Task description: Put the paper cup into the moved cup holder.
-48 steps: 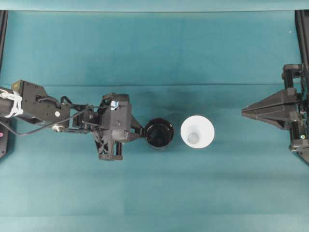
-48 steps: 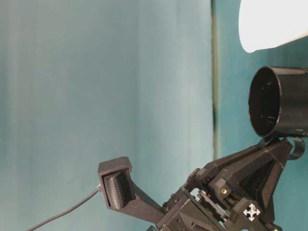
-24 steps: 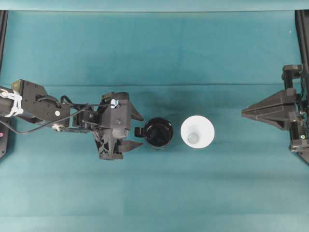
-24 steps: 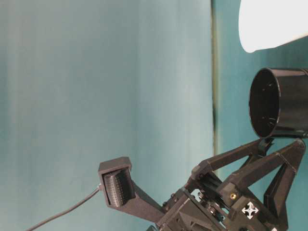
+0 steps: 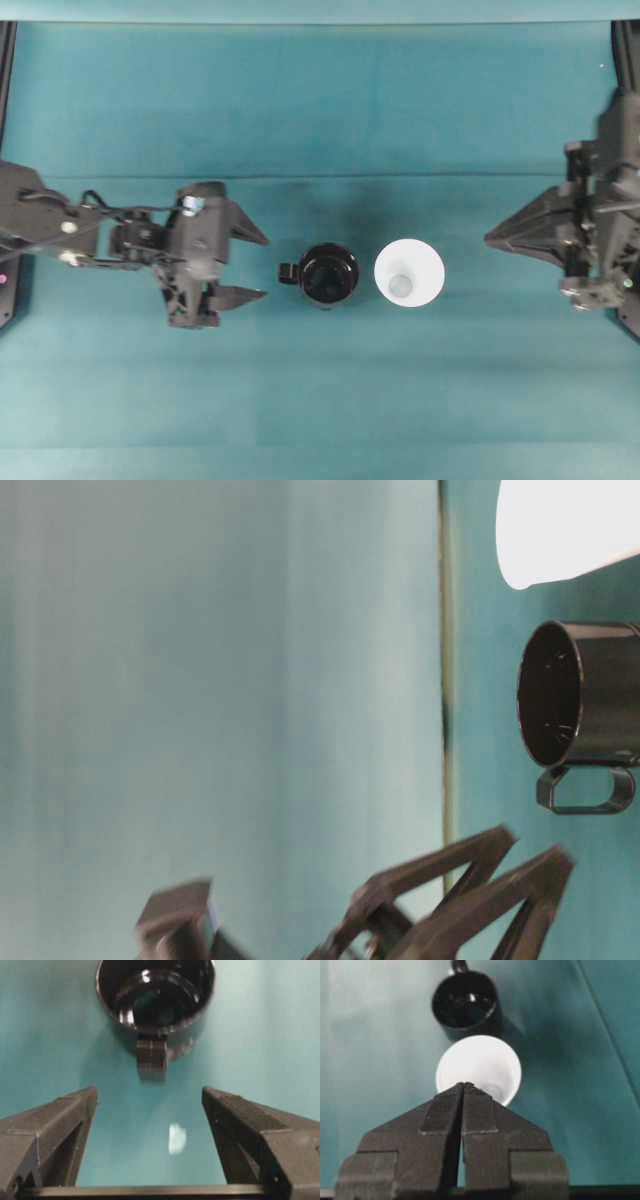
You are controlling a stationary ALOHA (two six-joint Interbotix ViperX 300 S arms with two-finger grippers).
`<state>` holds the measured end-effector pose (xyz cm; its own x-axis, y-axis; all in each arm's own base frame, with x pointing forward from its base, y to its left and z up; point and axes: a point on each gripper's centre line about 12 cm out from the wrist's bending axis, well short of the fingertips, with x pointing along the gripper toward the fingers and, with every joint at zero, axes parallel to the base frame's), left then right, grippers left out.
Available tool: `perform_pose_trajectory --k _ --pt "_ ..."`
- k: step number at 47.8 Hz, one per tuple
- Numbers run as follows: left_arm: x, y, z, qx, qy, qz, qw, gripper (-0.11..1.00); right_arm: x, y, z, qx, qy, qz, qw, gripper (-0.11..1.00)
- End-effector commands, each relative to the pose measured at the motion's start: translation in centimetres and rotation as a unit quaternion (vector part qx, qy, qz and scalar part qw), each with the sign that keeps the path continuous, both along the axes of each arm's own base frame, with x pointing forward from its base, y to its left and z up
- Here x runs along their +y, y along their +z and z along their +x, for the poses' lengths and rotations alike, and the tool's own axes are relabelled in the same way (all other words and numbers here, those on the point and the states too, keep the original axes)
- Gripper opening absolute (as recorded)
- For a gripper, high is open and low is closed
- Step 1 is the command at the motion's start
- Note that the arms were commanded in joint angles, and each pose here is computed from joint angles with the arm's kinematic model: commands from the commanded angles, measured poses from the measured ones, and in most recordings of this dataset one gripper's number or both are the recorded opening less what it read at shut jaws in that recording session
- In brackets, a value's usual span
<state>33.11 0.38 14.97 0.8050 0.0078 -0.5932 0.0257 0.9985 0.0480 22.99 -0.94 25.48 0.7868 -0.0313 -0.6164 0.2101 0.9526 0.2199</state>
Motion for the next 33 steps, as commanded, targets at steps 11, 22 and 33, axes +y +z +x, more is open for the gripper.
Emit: perform_pose_trajectory --k 11,22,33 --pt "-0.7 2.3 -1.7 -0.028 -0.013 0.002 0.9995 0.86 -0.2 1.3 1.5 -0.009 -0.006 0.002 0.9999 0.04" --pt "-0.7 3.0 -4.2 -0.005 -0.013 0.002 0.9999 0.85 -0.2 0.8 1.8 0.014 -0.007 0.004 0.9999 0.06" --pt "-0.7 3.7 -6.5 -0.021 -0.012 0.002 0.9997 0.85 -0.3 0.0 3.3 0.044 -0.006 0.005 0.999 0.06"
